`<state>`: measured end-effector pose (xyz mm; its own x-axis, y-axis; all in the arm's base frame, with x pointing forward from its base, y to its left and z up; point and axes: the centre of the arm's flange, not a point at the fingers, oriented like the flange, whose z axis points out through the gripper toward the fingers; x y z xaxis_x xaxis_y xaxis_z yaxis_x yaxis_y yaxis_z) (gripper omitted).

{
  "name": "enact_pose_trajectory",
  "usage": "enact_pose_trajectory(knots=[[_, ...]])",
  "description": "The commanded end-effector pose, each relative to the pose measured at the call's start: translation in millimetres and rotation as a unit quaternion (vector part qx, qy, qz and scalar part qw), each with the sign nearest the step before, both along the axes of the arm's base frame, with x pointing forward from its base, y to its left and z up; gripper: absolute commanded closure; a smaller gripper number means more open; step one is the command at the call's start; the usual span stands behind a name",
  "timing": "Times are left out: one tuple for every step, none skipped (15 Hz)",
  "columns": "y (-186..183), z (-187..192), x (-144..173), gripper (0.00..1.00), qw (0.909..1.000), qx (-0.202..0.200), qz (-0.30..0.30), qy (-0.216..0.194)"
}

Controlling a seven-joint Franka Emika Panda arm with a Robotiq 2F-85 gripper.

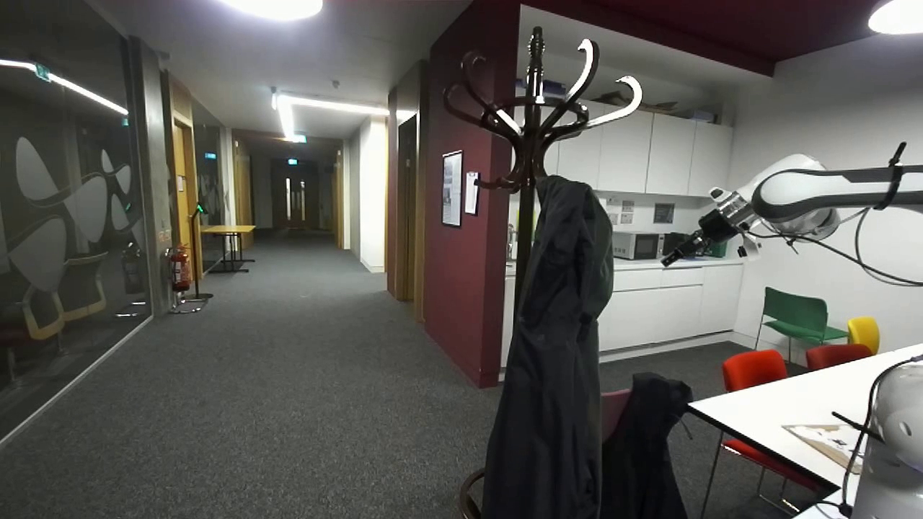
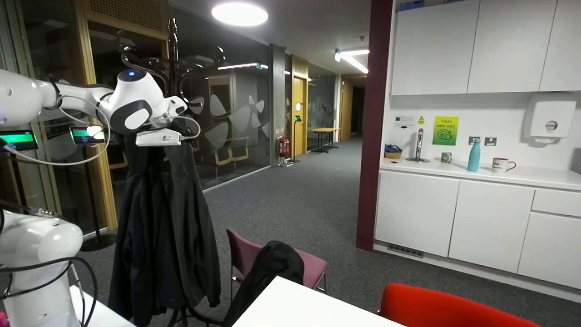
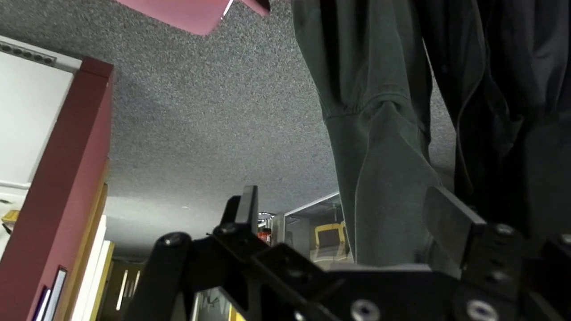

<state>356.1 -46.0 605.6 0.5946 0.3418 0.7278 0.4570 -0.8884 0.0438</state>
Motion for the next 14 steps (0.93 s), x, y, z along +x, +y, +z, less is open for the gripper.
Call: enact_pose_trajectory(knots=[[-1, 11, 1, 0.0, 0.998, 0.028, 0.036, -0.044], [0, 12, 2, 0.0, 0.9981, 0.032, 0.032, -0.042], [2, 5, 0, 0.0, 0.9995, 0.018, 0.018, -0.018], [2, 5, 0, 0.0, 0.9995, 0.019, 0.019, -0.017], [2, 4, 1, 0.0, 0.9995, 0.019, 0.019, -0.016], [2, 3, 1, 0.0, 0.9995, 0.018, 0.018, -0.015], [2, 3, 1, 0.0, 0.9996, 0.018, 0.018, -0.015], [2, 3, 1, 0.0, 0.9996, 0.018, 0.018, -0.015], [1, 0, 1, 0.0, 0.9996, 0.023, 0.015, -0.013], [0, -2, 2, 0.0, 0.9995, 0.026, 0.011, -0.015], [0, -3, 2, 0.0, 0.9993, 0.03, 0.011, -0.018], [1, -2, 3, 0.0, 0.9992, 0.031, 0.011, -0.021], [1, -1, 5, 0.0, 0.9992, 0.032, 0.01, -0.023], [2, 1, 5, 0.0, 0.999, 0.034, 0.01, -0.026]])
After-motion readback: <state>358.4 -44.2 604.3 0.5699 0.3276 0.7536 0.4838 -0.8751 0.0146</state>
